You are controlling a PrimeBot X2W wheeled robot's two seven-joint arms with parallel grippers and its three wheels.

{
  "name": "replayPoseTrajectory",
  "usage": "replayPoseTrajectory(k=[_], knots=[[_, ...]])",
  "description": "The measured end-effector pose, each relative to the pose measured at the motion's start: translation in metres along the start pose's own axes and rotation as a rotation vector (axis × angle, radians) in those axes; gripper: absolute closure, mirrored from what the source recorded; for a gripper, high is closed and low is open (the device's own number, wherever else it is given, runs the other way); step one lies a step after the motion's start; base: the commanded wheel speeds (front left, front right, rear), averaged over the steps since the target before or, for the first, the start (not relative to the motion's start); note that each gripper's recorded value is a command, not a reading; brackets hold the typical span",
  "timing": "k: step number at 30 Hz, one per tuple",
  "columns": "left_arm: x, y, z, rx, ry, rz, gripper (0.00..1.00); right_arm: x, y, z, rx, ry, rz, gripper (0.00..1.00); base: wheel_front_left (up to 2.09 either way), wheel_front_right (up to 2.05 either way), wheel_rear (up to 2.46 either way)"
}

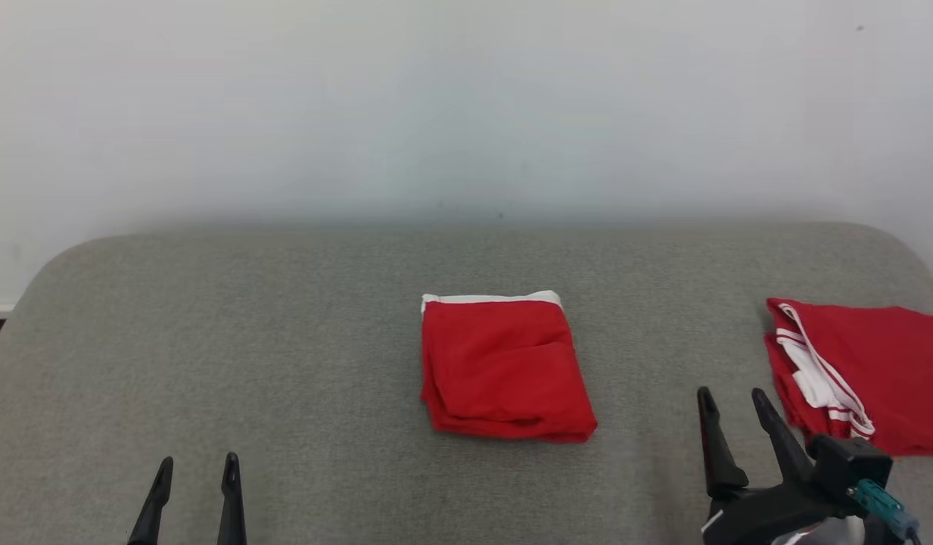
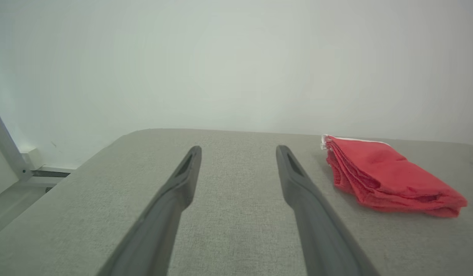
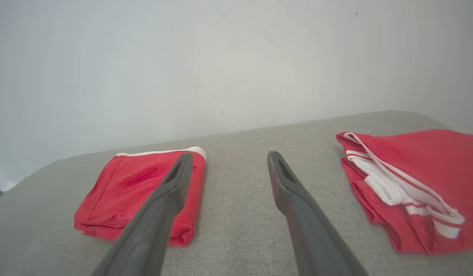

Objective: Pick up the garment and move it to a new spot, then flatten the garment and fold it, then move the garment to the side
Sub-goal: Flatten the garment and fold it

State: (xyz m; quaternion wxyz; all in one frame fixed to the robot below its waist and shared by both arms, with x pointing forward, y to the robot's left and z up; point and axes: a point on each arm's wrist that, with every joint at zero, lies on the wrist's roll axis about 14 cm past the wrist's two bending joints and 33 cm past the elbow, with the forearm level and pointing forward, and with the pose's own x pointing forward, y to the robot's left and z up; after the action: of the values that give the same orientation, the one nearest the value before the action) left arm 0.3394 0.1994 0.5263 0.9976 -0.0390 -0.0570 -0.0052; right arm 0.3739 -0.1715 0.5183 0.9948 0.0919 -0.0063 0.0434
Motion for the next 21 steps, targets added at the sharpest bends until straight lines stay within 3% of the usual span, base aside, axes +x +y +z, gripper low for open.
replayPoseTrajectory(k=[4, 10, 15, 21], knots=[[0.003, -0.018, -0.007, -0.030, 0.015, -0.076, 0.00, -0.021, -0.027, -0.005, 0.001, 0.012, -0.083, 0.00, 0.00, 0.00, 0.00], [-0.003, -0.015, -0.036, -0.024, 0.105, -0.068, 0.00, -0.045, -0.046, -0.025, -0.041, 0.110, -0.149, 0.00, 0.00, 0.00, 0.00], [-0.012, -0.013, -0.053, -0.018, 0.171, -0.088, 0.00, -0.054, -0.045, -0.033, -0.066, 0.169, -0.147, 0.00, 0.00, 0.00, 0.00], [-0.014, -0.008, -0.043, -0.062, 0.144, -0.108, 0.00, -0.056, -0.041, -0.031, -0.065, 0.175, -0.137, 0.00, 0.00, 0.00, 0.00]])
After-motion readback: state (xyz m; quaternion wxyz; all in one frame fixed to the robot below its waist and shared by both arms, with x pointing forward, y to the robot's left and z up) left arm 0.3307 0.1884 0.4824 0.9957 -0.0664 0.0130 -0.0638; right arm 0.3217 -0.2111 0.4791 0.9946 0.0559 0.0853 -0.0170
